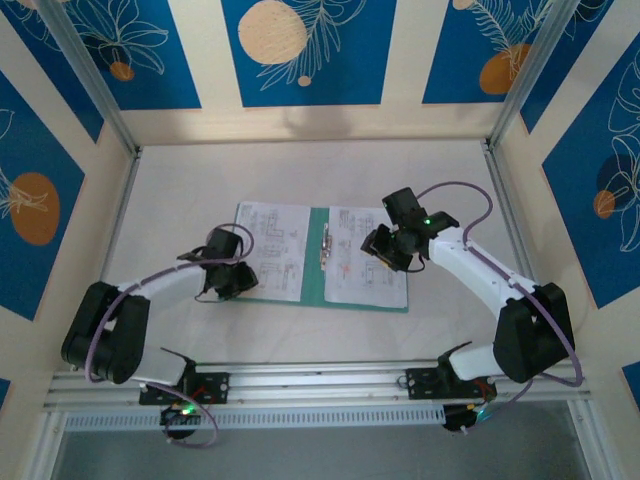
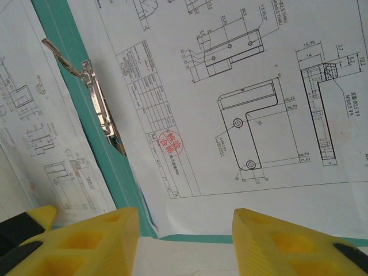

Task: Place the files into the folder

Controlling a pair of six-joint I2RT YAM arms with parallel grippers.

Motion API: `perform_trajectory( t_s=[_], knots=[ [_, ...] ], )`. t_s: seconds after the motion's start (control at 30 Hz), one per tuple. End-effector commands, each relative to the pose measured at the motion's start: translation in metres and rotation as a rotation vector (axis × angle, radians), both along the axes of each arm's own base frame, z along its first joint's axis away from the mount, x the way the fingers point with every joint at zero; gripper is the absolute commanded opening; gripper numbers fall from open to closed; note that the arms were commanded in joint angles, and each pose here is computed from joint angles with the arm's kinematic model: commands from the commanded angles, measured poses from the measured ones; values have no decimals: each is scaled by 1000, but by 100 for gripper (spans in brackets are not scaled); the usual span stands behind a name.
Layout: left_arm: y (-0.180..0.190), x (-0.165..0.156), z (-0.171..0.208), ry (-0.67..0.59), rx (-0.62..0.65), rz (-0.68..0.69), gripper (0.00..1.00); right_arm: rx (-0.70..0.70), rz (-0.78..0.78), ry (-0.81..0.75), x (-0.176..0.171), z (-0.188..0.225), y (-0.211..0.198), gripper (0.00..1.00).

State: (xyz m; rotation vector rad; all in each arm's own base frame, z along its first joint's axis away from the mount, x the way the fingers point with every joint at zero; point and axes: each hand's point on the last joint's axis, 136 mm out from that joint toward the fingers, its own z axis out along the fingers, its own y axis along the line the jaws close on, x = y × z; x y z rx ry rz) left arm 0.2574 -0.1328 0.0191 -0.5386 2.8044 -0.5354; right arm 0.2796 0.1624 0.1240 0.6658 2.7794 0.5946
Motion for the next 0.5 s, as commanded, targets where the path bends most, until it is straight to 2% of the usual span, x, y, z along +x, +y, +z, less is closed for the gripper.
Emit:
perform_trajectory(
  t_s=[0.0,0.2,0.47],
  knots=[
    [-8,-7,-7,11,-45,-22,22,6,14,-25,8,14,2,47],
    [-19,-17,-10,16,-61,-29,19,12,-4,-8,31,17,8,44],
    [-23,-23,-11,11,-47,-22,19,-27,35,18,104,8,33,14]
  ],
)
